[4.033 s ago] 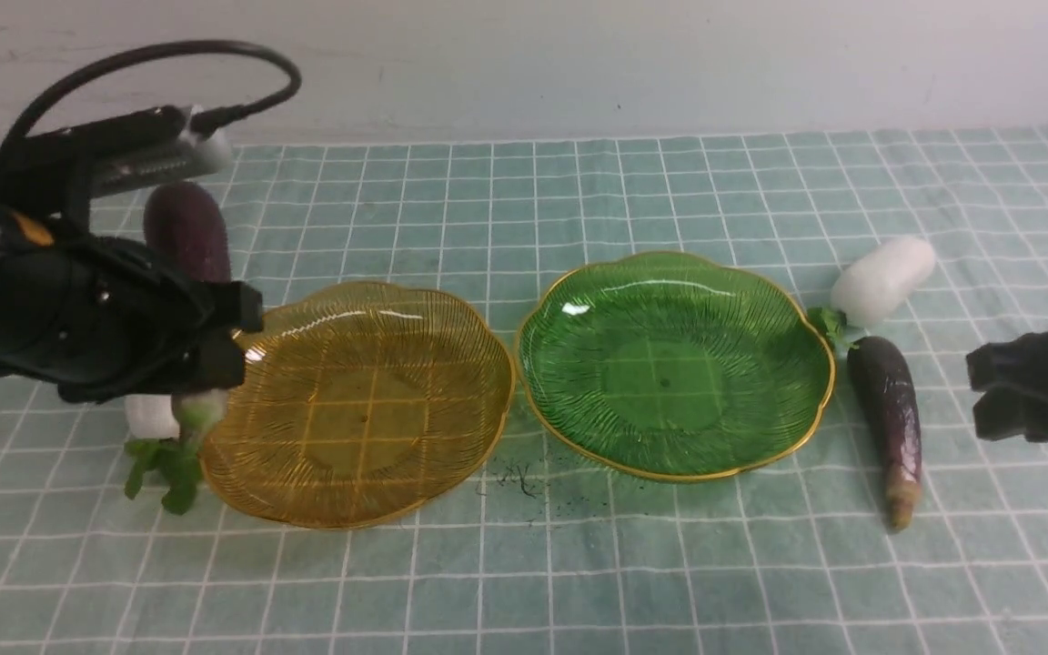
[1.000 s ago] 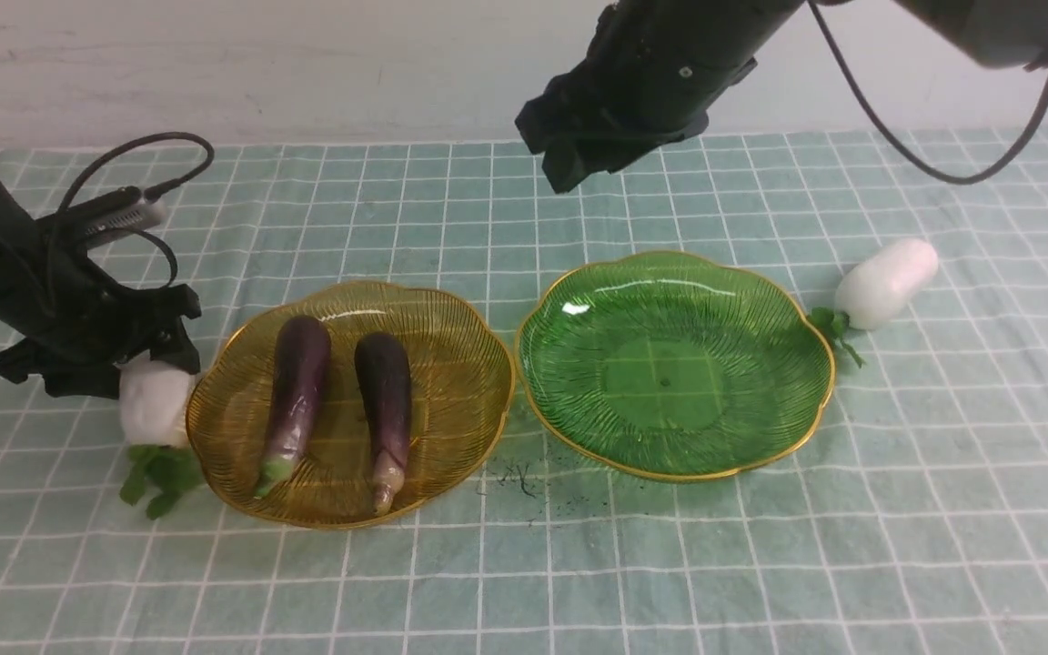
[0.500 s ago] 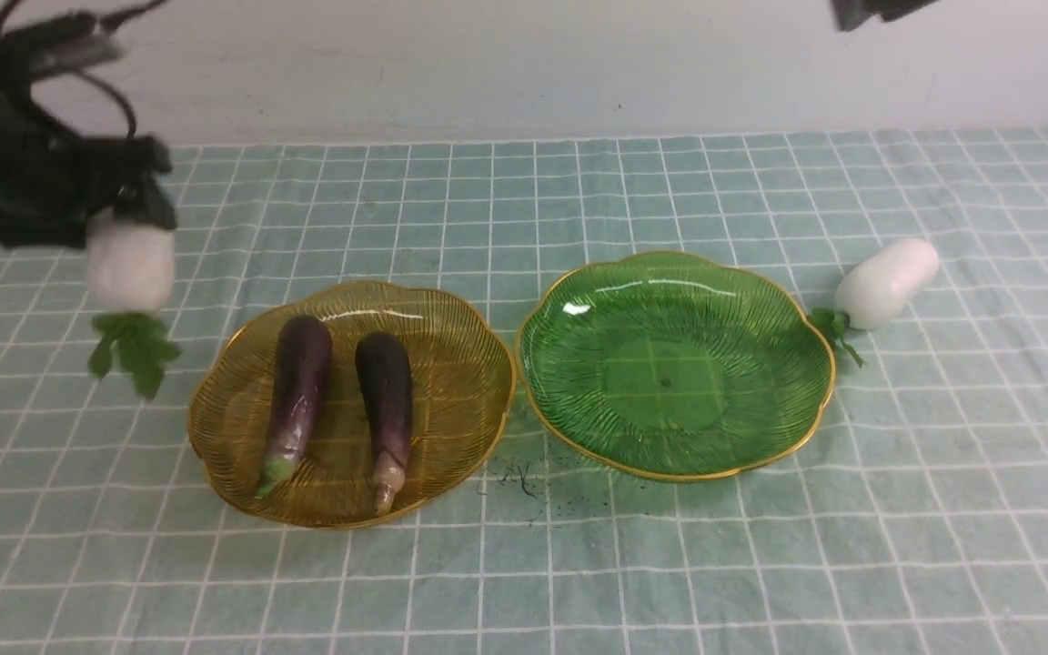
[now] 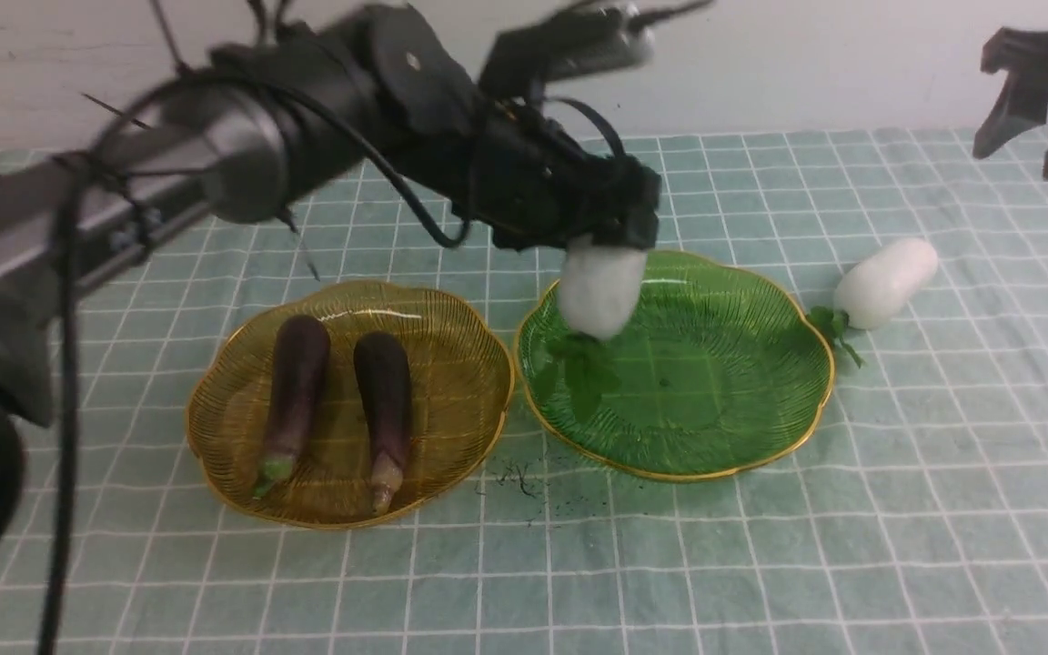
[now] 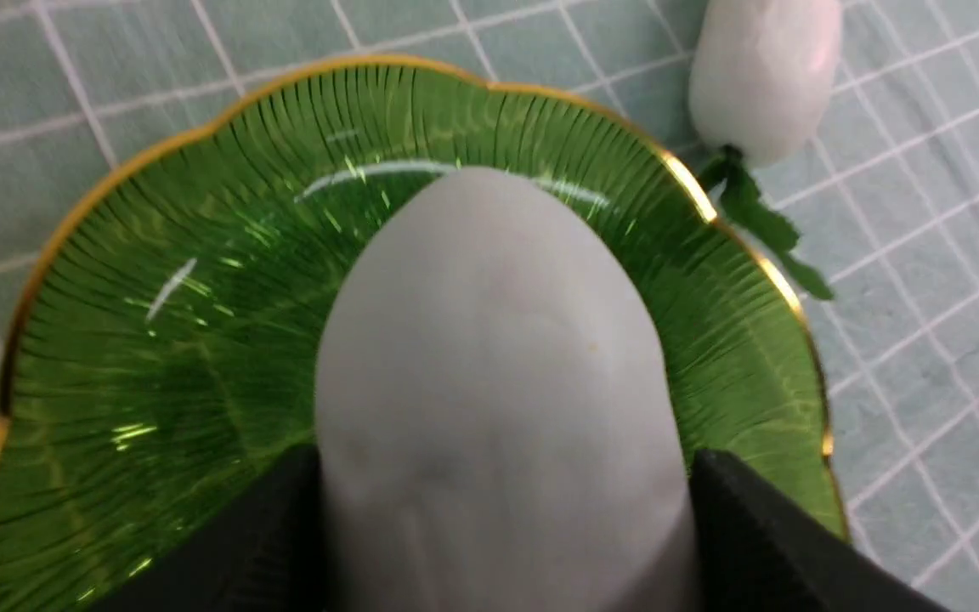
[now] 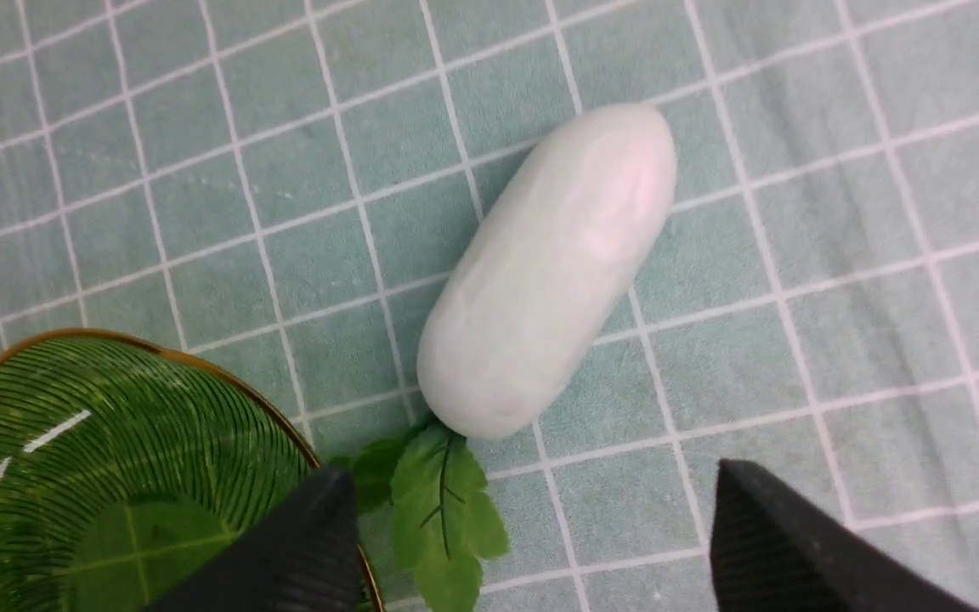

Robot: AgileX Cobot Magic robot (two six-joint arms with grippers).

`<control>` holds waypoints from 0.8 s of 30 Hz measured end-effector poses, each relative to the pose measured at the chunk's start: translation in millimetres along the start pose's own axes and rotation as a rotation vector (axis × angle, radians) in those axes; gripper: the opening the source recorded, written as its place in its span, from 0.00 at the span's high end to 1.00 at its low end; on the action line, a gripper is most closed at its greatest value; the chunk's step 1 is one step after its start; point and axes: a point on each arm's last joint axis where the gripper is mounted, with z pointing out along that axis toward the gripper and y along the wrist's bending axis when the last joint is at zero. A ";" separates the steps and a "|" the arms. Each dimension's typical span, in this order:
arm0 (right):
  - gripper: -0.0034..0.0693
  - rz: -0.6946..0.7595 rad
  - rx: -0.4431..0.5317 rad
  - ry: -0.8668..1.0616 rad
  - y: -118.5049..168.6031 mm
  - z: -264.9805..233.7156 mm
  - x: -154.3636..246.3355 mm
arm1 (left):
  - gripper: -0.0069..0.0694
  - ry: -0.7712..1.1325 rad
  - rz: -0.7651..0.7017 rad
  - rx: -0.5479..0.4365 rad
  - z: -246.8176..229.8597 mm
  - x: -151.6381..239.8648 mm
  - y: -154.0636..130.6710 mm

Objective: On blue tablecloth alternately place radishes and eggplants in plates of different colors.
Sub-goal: 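Pick up the white radish and place it on the plate, then place the white radish on the plate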

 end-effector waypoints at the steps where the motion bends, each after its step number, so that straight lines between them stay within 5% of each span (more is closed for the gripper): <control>1: 0.18 0.013 -0.007 0.025 -2.5 13.6 0.4 | 0.30 0.015 -0.008 -0.008 11.1 4.7 5.1; 5: 0.07 0.062 -0.025 0.095 -13.4 65.8 2.8 | 0.29 0.071 -0.024 -0.027 36.6 18.8 17.7; 11: 0.07 0.160 -0.082 0.075 -21.3 115.5 2.2 | 0.07 0.077 -0.024 -0.027 37.8 19.7 18.3; 16: 0.07 0.206 -0.118 0.049 -22.5 130.6 0.9 | 0.04 0.127 0.004 -0.034 36.0 22.2 18.0; 20: 0.10 0.225 -0.126 0.065 -25.2 142.7 3.9 | 0.13 0.184 0.024 -0.041 27.1 16.7 15.2; 24: 0.28 0.209 -0.127 0.087 -26.4 146.1 6.4 | 0.40 0.234 0.030 -0.059 3.2 2.9 11.2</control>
